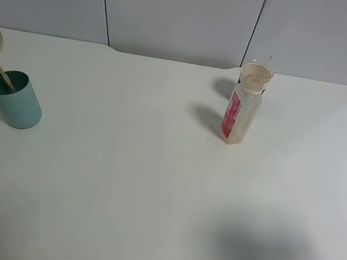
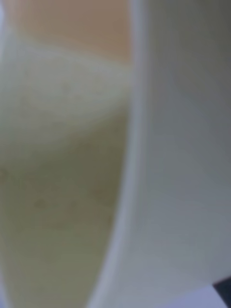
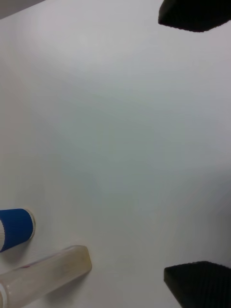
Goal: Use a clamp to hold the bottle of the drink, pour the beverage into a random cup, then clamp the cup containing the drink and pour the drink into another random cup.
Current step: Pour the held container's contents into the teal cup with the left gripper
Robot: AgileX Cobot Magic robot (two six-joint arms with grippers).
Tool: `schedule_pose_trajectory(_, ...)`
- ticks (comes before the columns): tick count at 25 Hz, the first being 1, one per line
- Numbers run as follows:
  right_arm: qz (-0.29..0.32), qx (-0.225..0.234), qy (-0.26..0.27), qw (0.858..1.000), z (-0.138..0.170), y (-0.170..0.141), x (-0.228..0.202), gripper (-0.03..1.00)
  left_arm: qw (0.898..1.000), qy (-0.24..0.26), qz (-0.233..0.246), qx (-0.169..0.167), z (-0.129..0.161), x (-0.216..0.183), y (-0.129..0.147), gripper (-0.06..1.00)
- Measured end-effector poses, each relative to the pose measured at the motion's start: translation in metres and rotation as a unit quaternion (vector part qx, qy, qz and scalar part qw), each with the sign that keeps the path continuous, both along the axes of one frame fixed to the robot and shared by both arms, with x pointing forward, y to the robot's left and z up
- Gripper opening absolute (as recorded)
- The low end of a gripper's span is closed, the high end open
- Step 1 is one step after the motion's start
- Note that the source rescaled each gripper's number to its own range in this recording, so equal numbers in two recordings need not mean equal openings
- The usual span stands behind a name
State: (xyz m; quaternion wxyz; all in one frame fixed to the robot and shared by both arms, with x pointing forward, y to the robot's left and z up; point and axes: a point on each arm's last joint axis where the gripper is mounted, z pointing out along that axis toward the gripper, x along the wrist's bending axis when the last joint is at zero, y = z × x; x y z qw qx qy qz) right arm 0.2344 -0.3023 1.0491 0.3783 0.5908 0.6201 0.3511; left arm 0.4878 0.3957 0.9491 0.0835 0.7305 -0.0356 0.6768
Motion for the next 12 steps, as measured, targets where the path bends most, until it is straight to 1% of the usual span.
schedule_pose_trajectory(2, 0.000, 0.000, 0.000, 1.000, 0.0000, 0.0000, 0.0000, 0.91, 1.000, -0.001, -0.001, 0.009, 0.0000, 0.0000, -0.0001, 0.02)
schedule_pose_trajectory(11, 0.000, 0.000, 0.000, 1.000, 0.0000, 0.0000, 0.0000, 0.91, 1.000, -0.004, -0.002, 0.023, 0.0000, 0.0000, -0.0001, 0.02)
schedule_pose_trajectory(12, 0.000, 0.000, 0.000, 1.000, 0.0000, 0.0000, 0.0000, 0.91, 0.999, -0.005, -0.003, 0.031, 0.0000, 0.0000, -0.0001, 0.02)
